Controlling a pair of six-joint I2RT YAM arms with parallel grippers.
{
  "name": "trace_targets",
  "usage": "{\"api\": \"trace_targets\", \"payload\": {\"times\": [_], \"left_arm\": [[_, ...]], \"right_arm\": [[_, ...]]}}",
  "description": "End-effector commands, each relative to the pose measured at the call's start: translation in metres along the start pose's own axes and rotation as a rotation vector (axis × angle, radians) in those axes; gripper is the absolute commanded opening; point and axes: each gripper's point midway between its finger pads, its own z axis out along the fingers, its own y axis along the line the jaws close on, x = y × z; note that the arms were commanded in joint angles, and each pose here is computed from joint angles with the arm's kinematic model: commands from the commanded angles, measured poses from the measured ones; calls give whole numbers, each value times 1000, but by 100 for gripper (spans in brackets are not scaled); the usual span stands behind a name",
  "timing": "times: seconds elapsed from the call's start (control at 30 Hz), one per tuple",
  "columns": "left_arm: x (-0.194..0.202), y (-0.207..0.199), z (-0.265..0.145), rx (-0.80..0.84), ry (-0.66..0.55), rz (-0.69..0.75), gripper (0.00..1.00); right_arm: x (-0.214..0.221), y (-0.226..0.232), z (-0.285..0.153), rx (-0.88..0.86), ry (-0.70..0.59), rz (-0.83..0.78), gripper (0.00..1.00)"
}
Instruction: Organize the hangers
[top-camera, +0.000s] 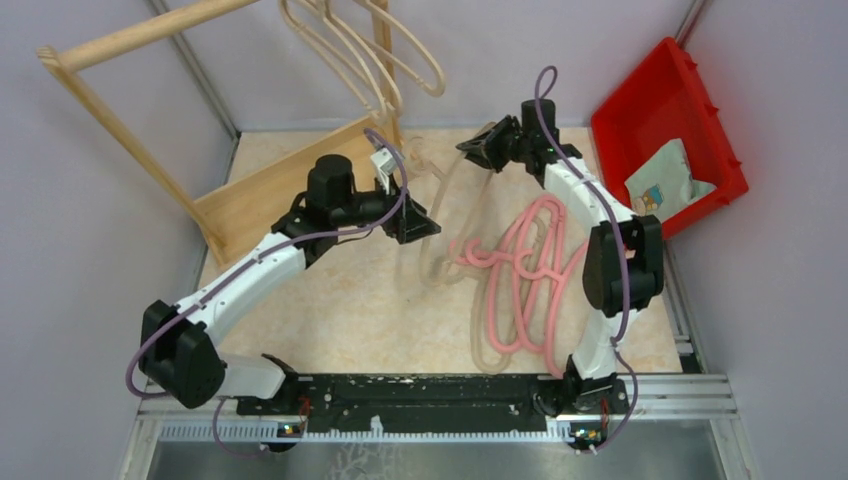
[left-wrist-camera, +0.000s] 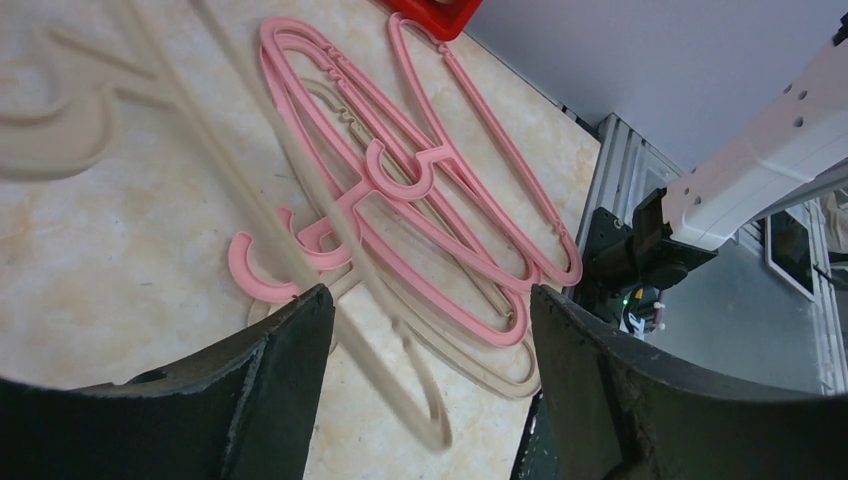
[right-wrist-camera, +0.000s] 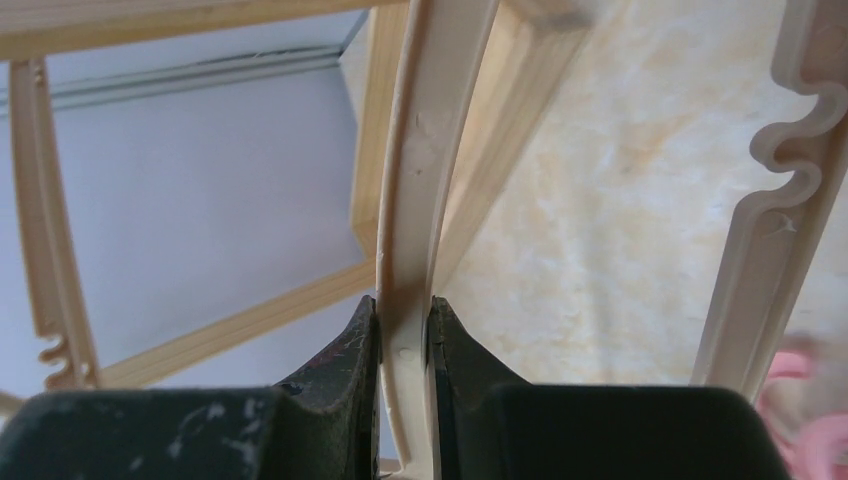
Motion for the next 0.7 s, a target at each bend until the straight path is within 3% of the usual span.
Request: {"api": "trace_targets", "payload": {"times": [0.0,0.33,0.67], "left_arm": [[-2,-4,12,10,-33,38,77],[33,18,3,-101,19,18,77],[-31,-27,-23,-47,-83,83,78]], "right_arm": [[13,79,-9,-275,36,58,0],[20,99,-32,-338,52,91,0],[7,57,-19,-196,-1,51,0]]}}
